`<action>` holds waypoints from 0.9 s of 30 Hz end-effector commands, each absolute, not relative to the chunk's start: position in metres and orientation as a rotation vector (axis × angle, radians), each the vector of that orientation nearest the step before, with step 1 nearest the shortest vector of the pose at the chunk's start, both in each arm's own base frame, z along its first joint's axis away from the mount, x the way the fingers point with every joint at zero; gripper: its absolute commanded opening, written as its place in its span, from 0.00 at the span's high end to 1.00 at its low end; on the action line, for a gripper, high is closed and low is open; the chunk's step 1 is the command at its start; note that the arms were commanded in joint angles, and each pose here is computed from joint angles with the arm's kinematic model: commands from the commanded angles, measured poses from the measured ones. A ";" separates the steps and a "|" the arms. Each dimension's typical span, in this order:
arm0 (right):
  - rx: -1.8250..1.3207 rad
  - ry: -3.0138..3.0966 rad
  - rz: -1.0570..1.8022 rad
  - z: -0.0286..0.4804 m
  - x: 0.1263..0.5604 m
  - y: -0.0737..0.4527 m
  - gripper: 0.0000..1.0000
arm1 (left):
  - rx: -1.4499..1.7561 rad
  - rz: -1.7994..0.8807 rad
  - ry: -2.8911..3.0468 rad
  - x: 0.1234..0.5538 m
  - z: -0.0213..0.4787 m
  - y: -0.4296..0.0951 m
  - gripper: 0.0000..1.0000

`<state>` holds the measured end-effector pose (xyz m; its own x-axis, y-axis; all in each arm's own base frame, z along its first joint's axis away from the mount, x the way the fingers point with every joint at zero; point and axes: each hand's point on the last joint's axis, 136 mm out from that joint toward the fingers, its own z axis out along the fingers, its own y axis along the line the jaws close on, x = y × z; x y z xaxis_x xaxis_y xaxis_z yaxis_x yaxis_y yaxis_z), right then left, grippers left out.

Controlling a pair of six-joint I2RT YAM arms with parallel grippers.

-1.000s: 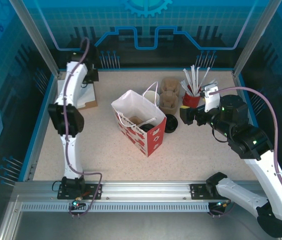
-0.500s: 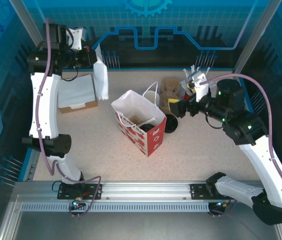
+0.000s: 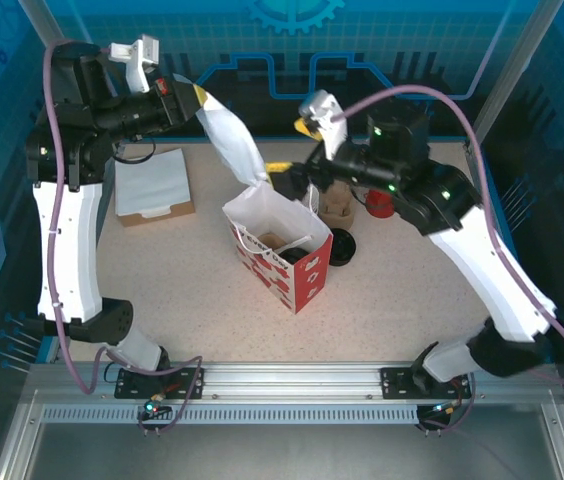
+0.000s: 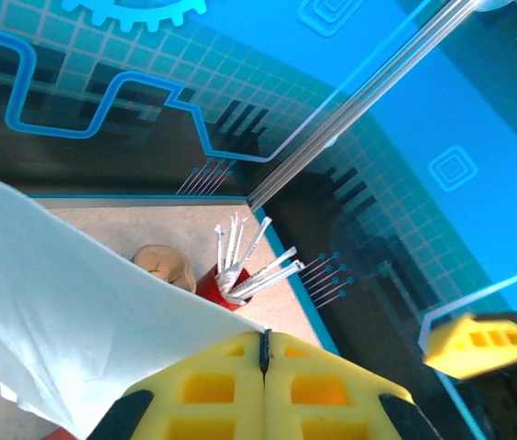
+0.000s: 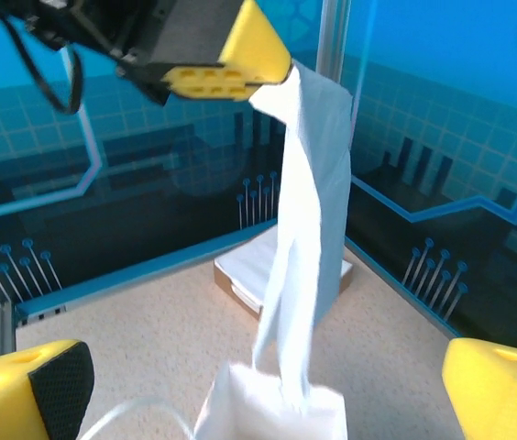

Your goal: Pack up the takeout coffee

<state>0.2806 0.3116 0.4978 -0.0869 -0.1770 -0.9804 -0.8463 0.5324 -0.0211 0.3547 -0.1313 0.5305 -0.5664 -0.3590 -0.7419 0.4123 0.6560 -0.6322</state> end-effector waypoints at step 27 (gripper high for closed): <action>-0.869 1.741 1.025 0.513 0.295 0.346 1.00 | 0.055 -1.153 1.913 0.316 0.545 -0.142 0.29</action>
